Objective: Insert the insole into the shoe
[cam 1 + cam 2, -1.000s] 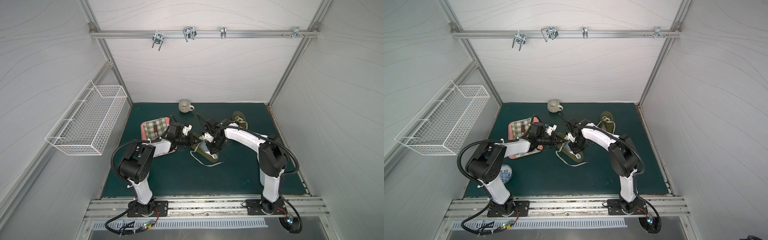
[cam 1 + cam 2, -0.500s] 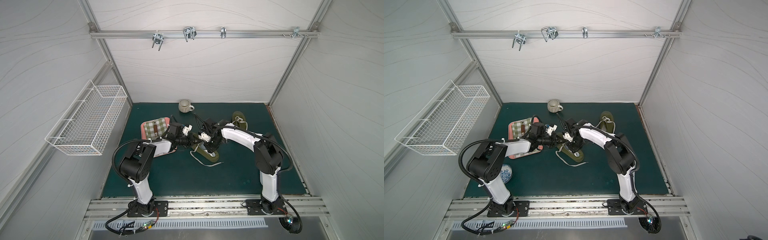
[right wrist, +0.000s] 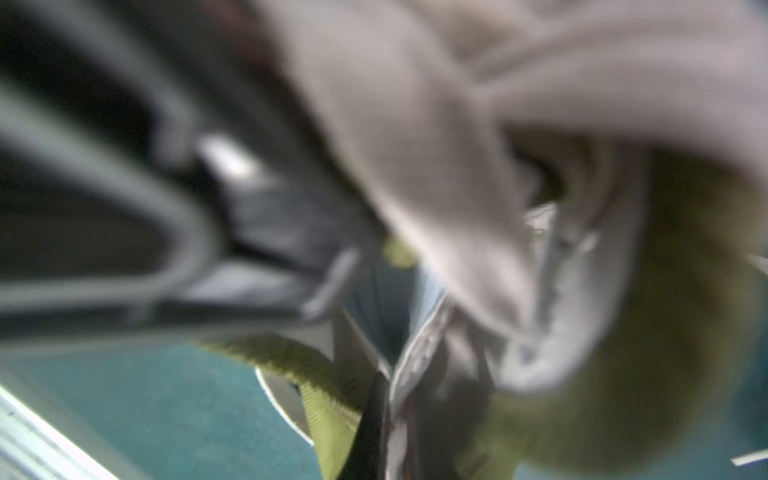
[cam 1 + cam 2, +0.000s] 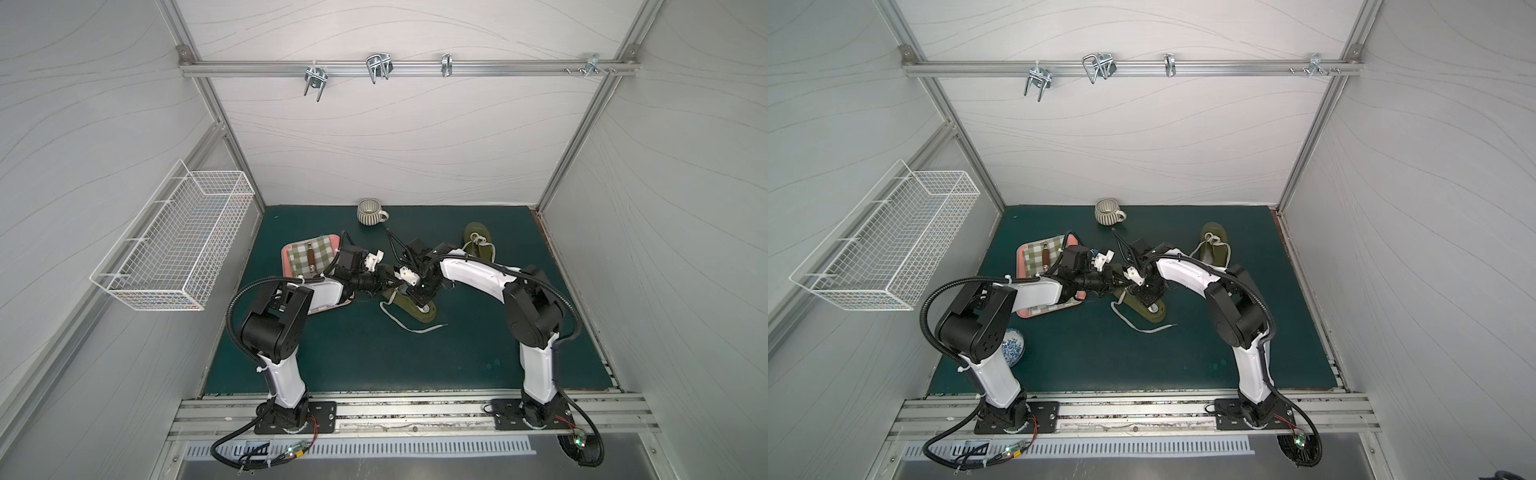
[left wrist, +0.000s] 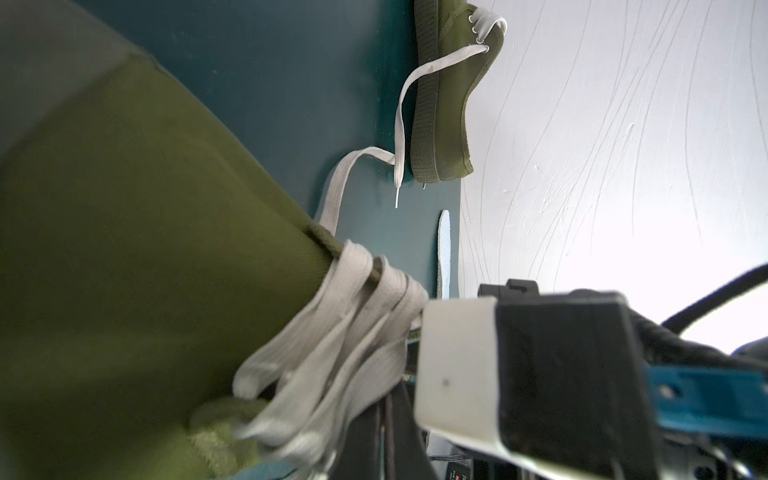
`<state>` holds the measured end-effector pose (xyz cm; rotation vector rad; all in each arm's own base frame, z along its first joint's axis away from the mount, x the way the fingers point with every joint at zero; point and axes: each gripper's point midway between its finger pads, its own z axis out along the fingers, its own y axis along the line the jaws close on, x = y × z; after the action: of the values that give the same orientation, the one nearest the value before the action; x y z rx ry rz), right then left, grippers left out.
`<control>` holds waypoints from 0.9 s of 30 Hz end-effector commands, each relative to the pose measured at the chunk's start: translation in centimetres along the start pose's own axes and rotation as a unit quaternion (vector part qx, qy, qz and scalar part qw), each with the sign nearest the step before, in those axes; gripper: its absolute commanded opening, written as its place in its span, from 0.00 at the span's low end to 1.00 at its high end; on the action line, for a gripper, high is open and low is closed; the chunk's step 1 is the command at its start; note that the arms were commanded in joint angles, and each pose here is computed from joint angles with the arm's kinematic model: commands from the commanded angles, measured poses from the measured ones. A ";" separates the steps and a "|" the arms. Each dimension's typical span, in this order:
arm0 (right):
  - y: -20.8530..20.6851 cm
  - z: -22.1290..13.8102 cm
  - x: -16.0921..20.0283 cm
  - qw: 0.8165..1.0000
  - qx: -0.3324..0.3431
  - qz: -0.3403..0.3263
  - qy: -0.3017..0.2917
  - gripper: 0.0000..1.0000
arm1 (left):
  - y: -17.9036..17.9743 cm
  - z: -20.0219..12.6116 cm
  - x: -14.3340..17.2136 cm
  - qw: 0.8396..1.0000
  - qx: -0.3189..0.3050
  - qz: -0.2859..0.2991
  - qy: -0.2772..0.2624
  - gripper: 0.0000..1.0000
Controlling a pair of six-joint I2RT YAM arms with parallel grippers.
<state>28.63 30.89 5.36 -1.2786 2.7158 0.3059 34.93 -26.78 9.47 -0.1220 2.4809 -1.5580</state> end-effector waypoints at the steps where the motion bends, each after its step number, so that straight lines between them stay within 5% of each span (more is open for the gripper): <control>1: -1.0 0.0 -2.3 0.998 0.024 -0.006 -0.057 0.14 | -1.9 0.4 -0.3 0.999 0.033 0.020 0.013 0.00; 10: 0.4 -1.7 -0.3 0.998 0.059 -0.014 -0.033 0.29 | -2.1 -0.6 -0.8 0.999 0.026 0.025 0.001 0.00; 17: 0.3 -1.6 0.7 0.999 0.029 0.030 -0.033 0.10 | -2.6 -0.7 -1.4 0.999 0.020 0.033 0.006 0.00; 23: 0.3 -2.7 -2.6 0.993 0.018 -0.005 -0.116 0.08 | -2.9 -0.3 -1.5 0.999 0.022 0.031 0.026 0.00; 27: -0.6 -0.6 -3.2 0.996 -0.004 -0.003 -0.094 0.12 | -2.6 -0.1 -1.4 0.999 0.019 0.027 0.033 0.00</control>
<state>29.07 31.11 6.38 -1.1781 2.6241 0.3378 35.92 -26.67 10.69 -0.0816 2.5137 -1.5507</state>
